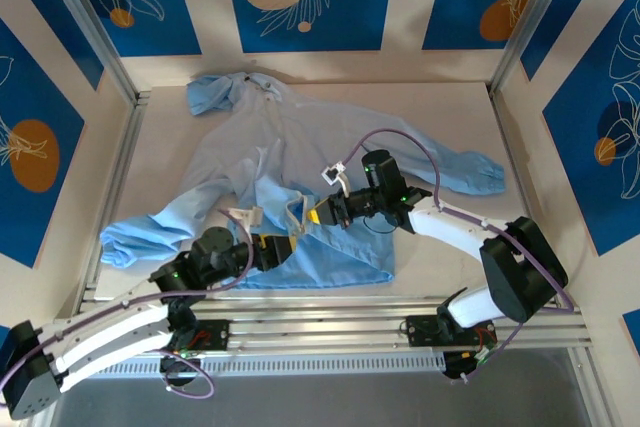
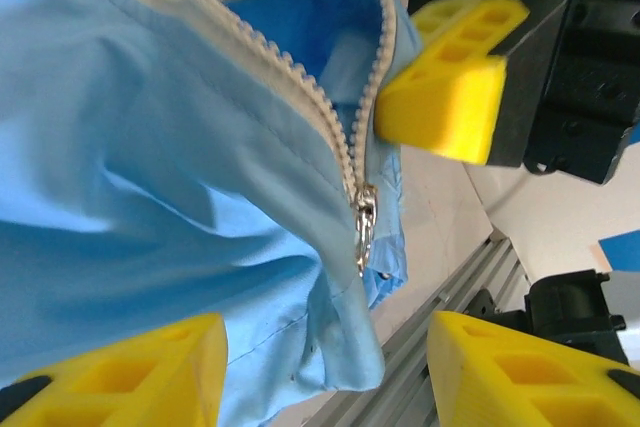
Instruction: Zip up the jacket
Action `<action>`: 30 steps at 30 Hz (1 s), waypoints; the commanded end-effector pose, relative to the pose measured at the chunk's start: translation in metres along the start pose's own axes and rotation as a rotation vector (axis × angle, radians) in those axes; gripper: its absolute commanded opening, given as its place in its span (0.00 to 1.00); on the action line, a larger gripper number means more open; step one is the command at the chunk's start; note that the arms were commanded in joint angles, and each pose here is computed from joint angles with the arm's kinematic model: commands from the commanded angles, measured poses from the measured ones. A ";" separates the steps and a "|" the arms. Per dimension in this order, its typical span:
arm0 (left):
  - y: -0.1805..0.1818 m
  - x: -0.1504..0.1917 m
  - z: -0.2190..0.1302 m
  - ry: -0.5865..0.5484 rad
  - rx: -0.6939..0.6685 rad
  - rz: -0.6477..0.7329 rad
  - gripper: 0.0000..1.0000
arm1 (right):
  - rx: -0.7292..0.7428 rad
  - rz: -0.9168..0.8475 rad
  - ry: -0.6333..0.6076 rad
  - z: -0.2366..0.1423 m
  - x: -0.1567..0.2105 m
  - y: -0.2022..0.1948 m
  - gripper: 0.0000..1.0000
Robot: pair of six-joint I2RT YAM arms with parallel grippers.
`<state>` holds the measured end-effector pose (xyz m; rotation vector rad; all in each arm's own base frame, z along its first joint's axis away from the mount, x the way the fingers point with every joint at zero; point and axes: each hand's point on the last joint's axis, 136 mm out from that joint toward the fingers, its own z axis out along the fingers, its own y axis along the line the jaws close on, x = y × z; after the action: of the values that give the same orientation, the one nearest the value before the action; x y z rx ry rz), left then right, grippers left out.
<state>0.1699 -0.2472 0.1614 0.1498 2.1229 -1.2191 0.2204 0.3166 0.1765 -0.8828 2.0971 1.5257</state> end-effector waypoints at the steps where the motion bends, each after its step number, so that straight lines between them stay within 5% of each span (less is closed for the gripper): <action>1: -0.020 -0.020 0.006 -0.110 0.080 -0.007 0.57 | 0.000 -0.017 -0.030 -0.005 -0.006 0.006 0.00; 6: -0.019 -0.016 0.014 -0.106 0.088 0.003 0.53 | 0.000 -0.013 -0.035 -0.005 -0.008 0.007 0.00; 12: -0.017 -0.013 0.014 -0.087 0.078 0.019 0.00 | 0.008 -0.001 -0.045 -0.007 -0.011 0.005 0.00; 16: -0.014 -0.011 0.003 -0.038 0.028 0.038 0.00 | 0.015 0.013 -0.047 -0.009 -0.012 0.003 0.00; 21: -0.011 0.006 -0.007 0.213 0.014 -0.031 0.00 | 0.063 0.064 -0.071 -0.010 -0.014 -0.006 0.00; 26: -0.012 0.024 -0.014 0.435 0.014 -0.129 0.00 | 0.091 0.061 -0.110 -0.012 -0.017 -0.004 0.31; 30: -0.003 0.033 -0.019 0.512 -0.008 -0.179 0.00 | 0.137 0.020 -0.107 -0.018 -0.014 -0.004 0.44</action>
<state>0.1645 -0.2476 0.1608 0.2343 2.4665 -1.3153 0.2287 0.3094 0.1823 -0.7284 2.1391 1.4728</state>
